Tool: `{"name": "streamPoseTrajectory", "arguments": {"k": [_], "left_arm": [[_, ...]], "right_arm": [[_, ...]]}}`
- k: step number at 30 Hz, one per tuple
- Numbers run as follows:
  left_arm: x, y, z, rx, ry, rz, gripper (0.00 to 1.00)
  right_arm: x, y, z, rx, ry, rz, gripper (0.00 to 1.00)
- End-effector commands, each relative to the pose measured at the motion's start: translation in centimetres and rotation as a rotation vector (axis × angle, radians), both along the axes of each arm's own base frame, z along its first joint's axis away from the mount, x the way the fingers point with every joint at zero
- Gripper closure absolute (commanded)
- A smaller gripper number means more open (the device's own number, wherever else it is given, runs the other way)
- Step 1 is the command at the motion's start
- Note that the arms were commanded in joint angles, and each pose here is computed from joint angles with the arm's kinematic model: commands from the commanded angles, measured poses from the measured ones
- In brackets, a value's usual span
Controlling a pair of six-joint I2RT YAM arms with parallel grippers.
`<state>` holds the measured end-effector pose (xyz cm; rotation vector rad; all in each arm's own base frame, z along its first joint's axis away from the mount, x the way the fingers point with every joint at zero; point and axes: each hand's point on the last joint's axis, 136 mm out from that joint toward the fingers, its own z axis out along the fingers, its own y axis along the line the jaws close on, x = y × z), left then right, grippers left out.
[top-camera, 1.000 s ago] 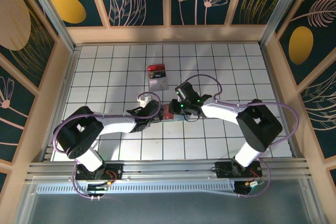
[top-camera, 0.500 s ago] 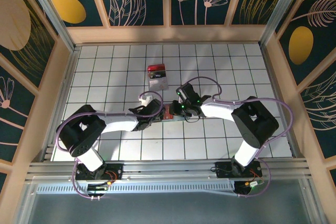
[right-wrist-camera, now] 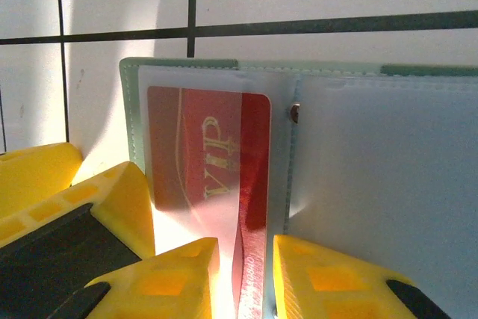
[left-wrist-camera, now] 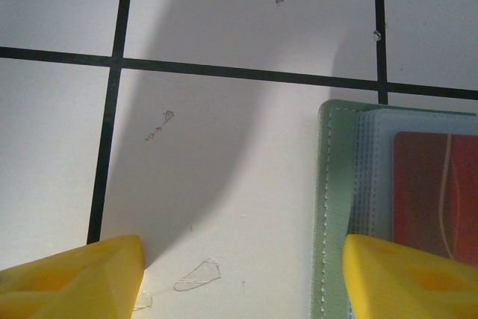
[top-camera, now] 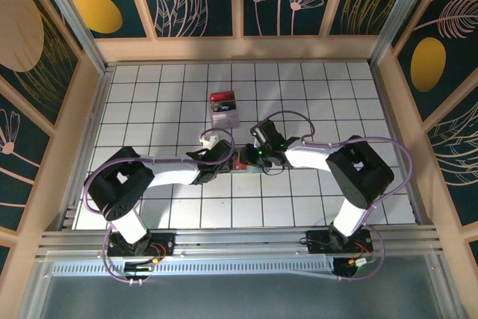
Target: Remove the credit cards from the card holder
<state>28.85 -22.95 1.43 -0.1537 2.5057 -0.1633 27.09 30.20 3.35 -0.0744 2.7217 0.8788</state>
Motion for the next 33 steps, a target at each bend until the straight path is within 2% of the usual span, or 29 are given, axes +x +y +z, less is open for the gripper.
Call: {"name": "streamPoseTrajectory", "arguments": {"k": [1,13,22,33], "left_arm": [[-1.4,0.4,-2.7,0.041,0.097,-0.041,0.29],[-1.8,0.3,-3.0,0.034,0.116,-0.047,0.3],[-2.1,0.8,-2.8,0.044,0.122,-0.036,0.3],[-3.4,1.8,-2.4,0.022,0.145,-0.019,0.34]], "right_arm": [[-0.3,0.1,-0.6,0.041,0.034,0.0,0.74],[-0.4,0.5,0.3,0.121,0.035,0.01,0.84],[-0.1,-0.2,1.1,0.134,0.023,-0.009,1.0],[-0.6,-1.8,0.9,0.103,0.032,-0.033,1.0]]}}
